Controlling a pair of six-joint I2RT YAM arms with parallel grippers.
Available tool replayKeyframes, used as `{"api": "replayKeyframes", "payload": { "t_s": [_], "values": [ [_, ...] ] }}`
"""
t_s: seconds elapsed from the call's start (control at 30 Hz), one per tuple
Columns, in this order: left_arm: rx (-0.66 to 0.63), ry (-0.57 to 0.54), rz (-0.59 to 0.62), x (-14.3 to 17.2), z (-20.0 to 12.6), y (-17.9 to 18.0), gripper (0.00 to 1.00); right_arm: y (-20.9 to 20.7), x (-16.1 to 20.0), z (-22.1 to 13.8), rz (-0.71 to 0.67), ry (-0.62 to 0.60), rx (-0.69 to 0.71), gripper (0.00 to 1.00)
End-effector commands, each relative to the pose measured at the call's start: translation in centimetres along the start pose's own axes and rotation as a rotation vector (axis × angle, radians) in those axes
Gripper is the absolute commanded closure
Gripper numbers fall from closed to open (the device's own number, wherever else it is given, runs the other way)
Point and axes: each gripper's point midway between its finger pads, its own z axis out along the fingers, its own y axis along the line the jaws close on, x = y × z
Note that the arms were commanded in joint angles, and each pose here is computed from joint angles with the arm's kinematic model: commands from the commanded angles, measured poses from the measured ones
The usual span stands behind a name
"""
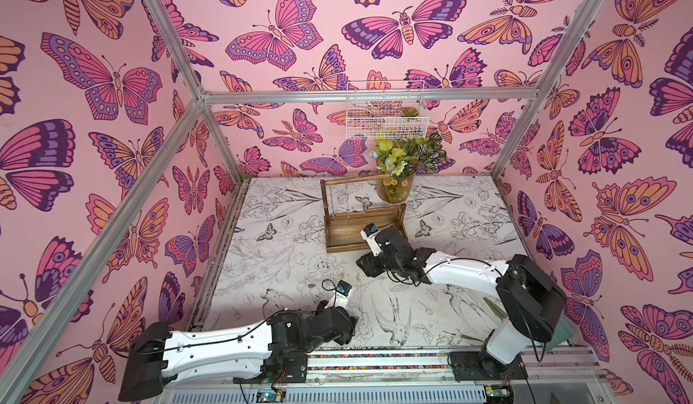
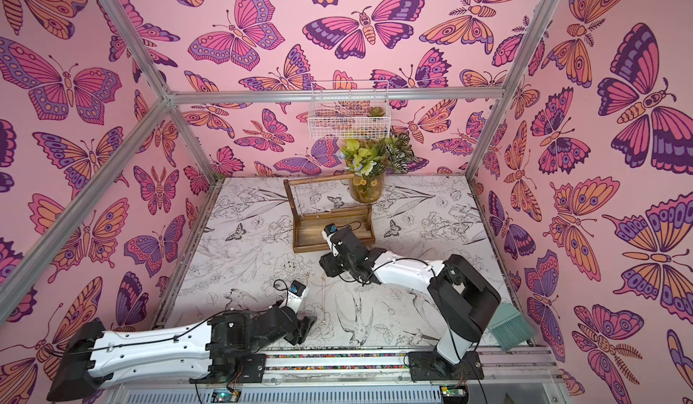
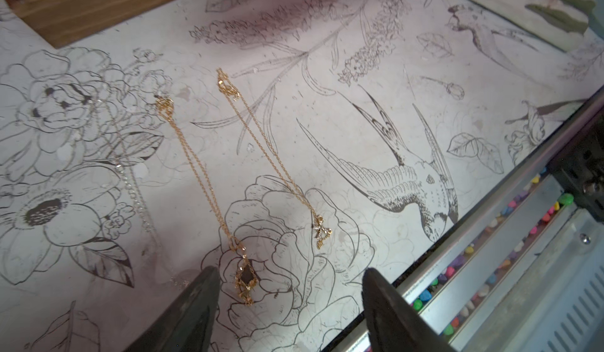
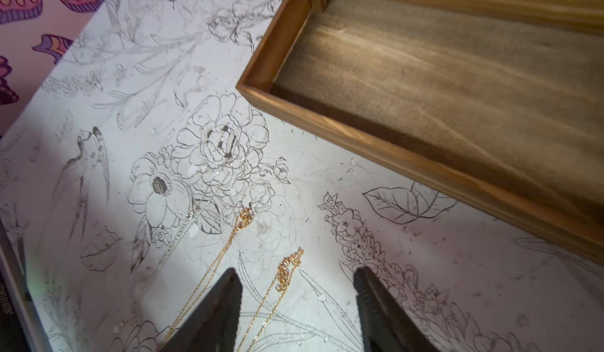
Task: Take the necklace off the jewelry display stand
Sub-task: Place the necklace at the center of the board, then take off the necklace from the stand.
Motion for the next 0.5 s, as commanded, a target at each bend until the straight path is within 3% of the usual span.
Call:
{"api": "replayKeyframes", "payload": {
  "t_s": [0.0,0.27,0.47],
  "values": [
    [-0.083,-0.022,0.014,-1.4,-1.1,2.3,0.22,-0.9,-1.6,-1.9,0.019,-0.011,0.045,0.32],
    [-0.093,-0.042,-0.032,-6.3,-2.3,5.1,0.13,-2.6,-7.3,-5.8,0.037,-0.133,0.040,0.21],
    [-0.067,-0.051,-0.083,-9.7,-2.3,6.7,0.12,-3.8,-12.2,-5.7,0.035,-0.200,0.017,0.16]
  ]
}}
